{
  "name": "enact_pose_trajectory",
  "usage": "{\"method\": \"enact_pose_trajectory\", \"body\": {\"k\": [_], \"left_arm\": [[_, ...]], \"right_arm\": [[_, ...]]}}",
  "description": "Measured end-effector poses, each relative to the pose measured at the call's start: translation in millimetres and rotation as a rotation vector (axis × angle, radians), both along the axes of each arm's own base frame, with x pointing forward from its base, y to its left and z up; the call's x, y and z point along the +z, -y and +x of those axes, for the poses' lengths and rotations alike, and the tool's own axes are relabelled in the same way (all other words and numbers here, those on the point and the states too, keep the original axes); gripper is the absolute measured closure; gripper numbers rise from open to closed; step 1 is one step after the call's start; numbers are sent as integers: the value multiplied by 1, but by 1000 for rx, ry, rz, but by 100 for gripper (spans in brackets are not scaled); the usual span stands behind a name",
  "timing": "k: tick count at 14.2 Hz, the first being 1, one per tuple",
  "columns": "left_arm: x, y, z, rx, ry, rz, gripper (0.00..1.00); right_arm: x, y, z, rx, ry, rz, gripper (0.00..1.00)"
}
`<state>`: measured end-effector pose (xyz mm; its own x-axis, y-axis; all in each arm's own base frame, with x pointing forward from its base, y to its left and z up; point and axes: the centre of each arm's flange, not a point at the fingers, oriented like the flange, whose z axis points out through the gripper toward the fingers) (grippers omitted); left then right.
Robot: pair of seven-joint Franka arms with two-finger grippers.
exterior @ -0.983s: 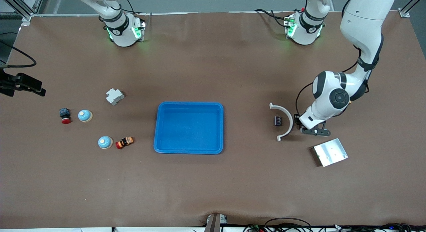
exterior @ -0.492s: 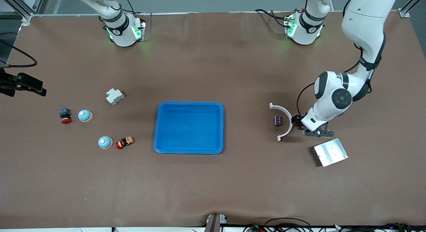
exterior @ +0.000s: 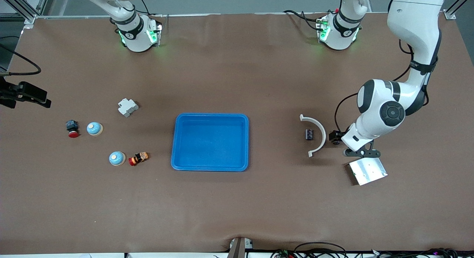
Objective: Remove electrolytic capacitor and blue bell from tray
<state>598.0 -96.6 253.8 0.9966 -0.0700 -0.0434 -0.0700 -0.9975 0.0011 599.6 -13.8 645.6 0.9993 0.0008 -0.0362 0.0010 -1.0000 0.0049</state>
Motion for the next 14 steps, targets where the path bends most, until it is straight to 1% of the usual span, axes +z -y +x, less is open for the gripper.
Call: {"method": "enact_pose_trajectory", "body": {"k": [3,6,8,12,14], "left_arm": [[8,4,2,-1,5,-2,0],[24,14,4,41,31,-10,0],[47,22,8,61,61,-19,0],[108,21,19,68,55,-12,0],[140,22,29,71,83,-17,0]], "right_arm": [[0,1,0,-1,0,0,0],[0,1,0,-1,0,-1,0],[0,1,0,-1,0,-1,0],[0,1,0,-1,0,-1,0],[0,1,0,-2,1,-1,0]]}}
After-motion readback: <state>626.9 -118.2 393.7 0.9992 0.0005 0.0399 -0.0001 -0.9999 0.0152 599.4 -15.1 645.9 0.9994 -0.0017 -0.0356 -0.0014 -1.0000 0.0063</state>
